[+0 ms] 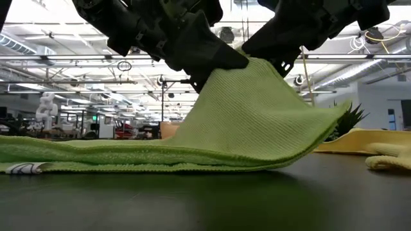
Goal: Fold microfiber towels
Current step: Fold the green towel
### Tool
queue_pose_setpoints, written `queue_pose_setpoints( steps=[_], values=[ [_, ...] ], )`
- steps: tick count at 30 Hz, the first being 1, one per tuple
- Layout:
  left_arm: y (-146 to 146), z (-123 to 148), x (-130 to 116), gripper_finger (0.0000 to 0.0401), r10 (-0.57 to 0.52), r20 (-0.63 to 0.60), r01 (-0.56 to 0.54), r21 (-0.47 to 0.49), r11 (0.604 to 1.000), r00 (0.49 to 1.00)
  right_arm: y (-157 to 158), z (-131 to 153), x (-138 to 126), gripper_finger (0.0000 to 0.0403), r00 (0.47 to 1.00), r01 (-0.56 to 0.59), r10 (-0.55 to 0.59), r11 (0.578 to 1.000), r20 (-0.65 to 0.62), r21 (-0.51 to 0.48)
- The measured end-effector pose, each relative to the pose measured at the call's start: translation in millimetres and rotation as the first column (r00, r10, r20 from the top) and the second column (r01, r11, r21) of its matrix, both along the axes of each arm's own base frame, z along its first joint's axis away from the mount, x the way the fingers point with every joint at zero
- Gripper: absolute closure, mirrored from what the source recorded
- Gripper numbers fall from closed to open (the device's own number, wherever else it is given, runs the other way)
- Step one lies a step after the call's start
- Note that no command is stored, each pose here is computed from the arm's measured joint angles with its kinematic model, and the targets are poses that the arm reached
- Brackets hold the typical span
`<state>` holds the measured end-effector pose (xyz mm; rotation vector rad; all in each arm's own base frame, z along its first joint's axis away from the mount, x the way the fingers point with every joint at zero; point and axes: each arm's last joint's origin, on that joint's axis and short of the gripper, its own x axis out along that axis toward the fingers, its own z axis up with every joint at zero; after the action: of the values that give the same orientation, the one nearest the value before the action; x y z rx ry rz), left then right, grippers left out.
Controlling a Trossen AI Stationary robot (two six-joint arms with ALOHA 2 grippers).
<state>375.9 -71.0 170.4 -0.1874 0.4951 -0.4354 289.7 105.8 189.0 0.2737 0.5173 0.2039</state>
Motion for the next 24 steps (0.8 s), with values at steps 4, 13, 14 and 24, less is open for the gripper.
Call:
queue_pose_setpoints(
  steps=[4, 13, 14, 24],
  values=[
    [1, -1, -1, 0.0393, -0.005, -0.012, 0.005, 0.009, 1.0, 1.0, 0, 0, 0, 0.0403, 1.0, 0.001, -0.001, 1.0, -0.002, -0.001],
    [0, -6, -4, 0.0338, -0.056, -0.069, 0.056, -0.004, 0.998, 0.996, 0, 1, 0, 0.0403, 1.0, -0.005, 0.005, 1.0, 0.006, 0.005],
    [0, -6, -4, 0.0332, -0.056, -0.076, 0.056, -0.003, 0.998, 0.996, 0, 2, 0, 0.0403, 1.0, -0.005, 0.005, 1.0, 0.009, 0.006],
    [0, 0, -4, 0.0316, -0.048, -0.044, 0.048, -0.006, 0.999, 0.998, -1, 10, -3, 0.0403, 0.999, -0.008, 0.008, 1.0, 0.035, 0.008]
  ],
)
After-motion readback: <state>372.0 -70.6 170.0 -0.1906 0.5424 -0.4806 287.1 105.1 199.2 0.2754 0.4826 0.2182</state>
